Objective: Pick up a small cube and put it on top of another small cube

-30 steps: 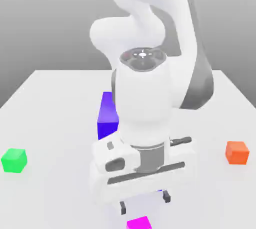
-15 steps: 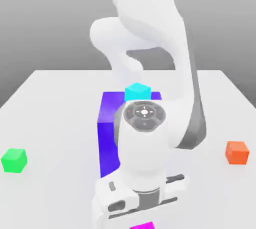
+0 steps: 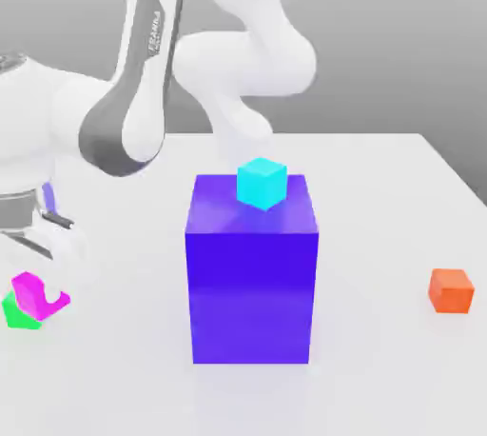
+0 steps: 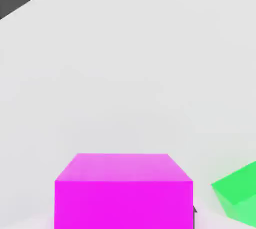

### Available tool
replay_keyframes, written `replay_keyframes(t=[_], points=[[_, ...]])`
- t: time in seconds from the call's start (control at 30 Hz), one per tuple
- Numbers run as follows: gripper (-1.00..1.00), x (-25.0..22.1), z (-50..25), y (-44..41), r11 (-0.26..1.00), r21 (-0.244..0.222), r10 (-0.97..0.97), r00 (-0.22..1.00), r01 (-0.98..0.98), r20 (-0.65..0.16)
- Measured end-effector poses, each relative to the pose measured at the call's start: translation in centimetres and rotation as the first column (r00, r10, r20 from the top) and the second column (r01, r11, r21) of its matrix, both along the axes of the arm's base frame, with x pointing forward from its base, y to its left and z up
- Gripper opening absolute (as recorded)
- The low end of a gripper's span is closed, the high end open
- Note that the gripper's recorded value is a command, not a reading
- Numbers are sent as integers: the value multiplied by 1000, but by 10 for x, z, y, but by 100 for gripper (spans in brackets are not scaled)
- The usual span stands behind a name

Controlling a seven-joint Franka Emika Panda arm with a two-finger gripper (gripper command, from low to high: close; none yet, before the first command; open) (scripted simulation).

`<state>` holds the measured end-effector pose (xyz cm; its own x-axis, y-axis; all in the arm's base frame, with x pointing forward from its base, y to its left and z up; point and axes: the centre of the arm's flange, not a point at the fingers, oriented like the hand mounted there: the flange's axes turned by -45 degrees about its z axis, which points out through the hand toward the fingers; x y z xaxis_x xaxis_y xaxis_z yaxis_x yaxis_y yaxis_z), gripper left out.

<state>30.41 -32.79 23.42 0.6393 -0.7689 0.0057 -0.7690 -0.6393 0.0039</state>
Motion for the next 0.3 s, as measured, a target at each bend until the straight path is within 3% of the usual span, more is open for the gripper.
replay_keyframes(t=[0.2, 0.23, 0.3], points=[[-100, -19, -47, -12, 997, 5, -74, 997, 74, 2], [100, -20, -54, -12, 997, 6, -76, 997, 76, 0], [100, -20, -54, -12, 997, 6, -76, 997, 76, 0]])
